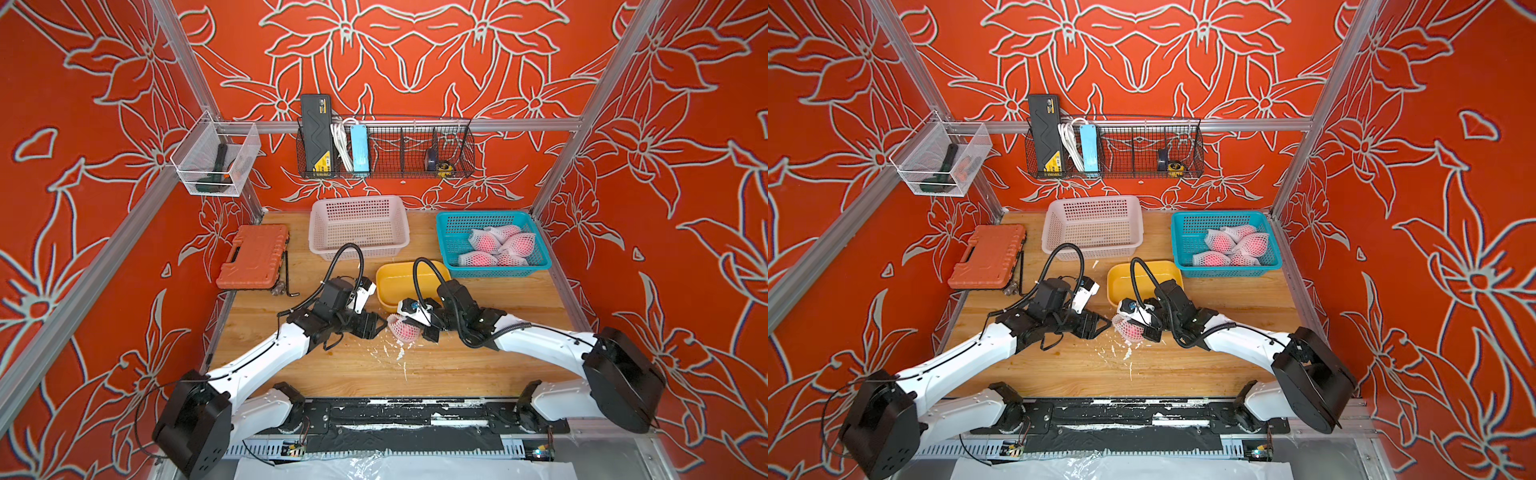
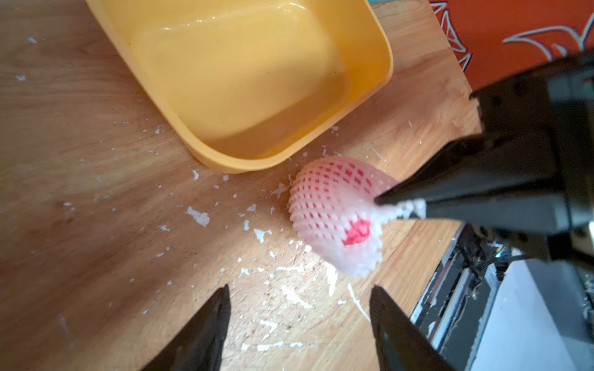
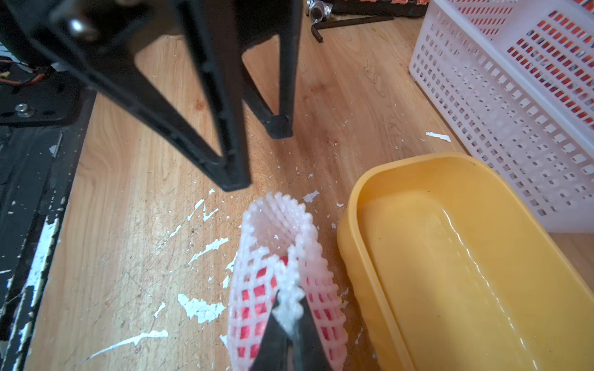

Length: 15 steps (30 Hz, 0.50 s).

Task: Remove foam nets from apples
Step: Remove the foam net from the apple.

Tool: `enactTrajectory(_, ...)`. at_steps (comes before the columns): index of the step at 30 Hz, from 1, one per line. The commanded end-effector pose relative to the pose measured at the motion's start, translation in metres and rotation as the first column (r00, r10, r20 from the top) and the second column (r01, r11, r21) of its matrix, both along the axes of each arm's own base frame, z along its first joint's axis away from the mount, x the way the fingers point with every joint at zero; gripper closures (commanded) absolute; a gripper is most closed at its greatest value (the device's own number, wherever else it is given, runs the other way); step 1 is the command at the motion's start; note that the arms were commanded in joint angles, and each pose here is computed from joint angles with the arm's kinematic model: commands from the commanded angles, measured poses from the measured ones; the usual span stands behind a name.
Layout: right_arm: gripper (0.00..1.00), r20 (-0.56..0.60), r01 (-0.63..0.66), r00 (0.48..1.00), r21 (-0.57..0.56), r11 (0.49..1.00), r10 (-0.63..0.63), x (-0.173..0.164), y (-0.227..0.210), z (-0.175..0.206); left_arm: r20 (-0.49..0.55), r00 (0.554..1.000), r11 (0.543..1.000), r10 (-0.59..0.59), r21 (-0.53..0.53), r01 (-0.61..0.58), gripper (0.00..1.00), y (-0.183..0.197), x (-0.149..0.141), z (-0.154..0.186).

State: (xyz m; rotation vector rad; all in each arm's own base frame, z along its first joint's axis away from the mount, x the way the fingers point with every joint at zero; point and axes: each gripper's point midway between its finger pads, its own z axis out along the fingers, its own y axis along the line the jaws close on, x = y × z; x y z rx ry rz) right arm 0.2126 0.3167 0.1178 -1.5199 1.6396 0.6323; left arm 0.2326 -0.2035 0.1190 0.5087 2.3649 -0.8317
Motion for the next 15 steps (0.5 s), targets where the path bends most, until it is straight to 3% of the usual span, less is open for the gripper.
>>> enactTrajectory(1, 1.00, -0.013, -0.006, 1.000, 0.047, 0.999, 0.007, 0.004, 0.007, 0.013, 0.219, 0.973, 0.996, -0.070, -0.032, 0.079, 0.29, -0.004, 0.001, 0.027)
enactTrajectory(8, 1.00, -0.022, -0.019, 1.000, 0.064, 0.998, 0.021, 0.001, 0.008, 0.017, 0.373, 0.908, 0.978, -0.190, -0.014, 0.210, 0.31, -0.021, -0.014, 0.035)
enactTrajectory(15, 1.00, -0.019, -0.030, 0.999, 0.073, 0.997, 0.032, -0.003, 0.006, 0.018, 0.321, 0.914, 0.969, -0.248, 0.065, 0.240, 0.33, -0.032, -0.005, 0.013)
